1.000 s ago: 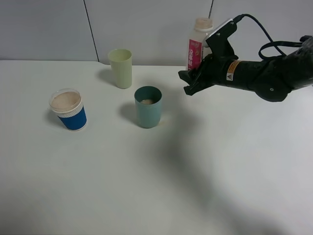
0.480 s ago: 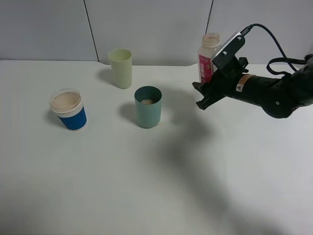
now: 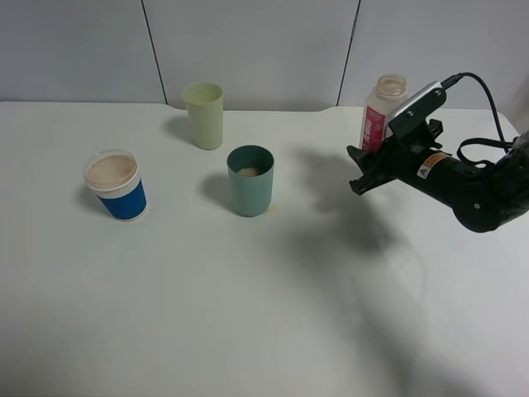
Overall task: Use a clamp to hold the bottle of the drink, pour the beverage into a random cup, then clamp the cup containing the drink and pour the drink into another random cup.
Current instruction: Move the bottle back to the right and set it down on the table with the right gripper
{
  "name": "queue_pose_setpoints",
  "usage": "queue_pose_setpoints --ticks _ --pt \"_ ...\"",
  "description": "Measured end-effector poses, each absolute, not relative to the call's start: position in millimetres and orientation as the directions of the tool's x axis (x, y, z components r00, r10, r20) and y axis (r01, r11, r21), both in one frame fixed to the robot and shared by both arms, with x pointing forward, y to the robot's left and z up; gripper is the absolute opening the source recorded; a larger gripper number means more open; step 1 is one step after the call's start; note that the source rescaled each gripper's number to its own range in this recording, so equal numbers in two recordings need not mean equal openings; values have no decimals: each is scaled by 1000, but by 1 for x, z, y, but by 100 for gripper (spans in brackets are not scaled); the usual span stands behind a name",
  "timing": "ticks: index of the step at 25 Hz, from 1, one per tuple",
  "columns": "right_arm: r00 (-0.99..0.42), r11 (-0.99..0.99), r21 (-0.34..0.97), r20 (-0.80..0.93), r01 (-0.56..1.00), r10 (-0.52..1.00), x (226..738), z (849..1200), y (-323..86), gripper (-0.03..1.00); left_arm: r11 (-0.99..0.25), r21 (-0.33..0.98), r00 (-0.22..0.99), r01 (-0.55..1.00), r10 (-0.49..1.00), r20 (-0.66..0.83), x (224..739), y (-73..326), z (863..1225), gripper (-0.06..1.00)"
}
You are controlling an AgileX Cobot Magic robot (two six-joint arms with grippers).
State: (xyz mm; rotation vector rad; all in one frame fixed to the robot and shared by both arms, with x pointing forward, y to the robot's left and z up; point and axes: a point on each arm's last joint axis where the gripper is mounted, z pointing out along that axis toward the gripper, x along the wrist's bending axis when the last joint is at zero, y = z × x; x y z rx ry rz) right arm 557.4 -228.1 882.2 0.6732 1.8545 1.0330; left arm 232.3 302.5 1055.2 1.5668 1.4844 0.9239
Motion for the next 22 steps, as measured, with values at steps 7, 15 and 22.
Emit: queue_pose_setpoints --ticks 7,15,22 --pt "-405 454 889 -396 54 824 559 855 -233 0 -21 899 57 437 998 -4 232 303 1055 57" --pt "-411 453 883 -370 124 833 559 826 -235 0 -21 899 57 437 998 -4 232 303 1055 57" --pt "-401 446 888 -371 109 837 565 822 -234 0 -21 899 57 437 998 -4 232 303 1055 57"
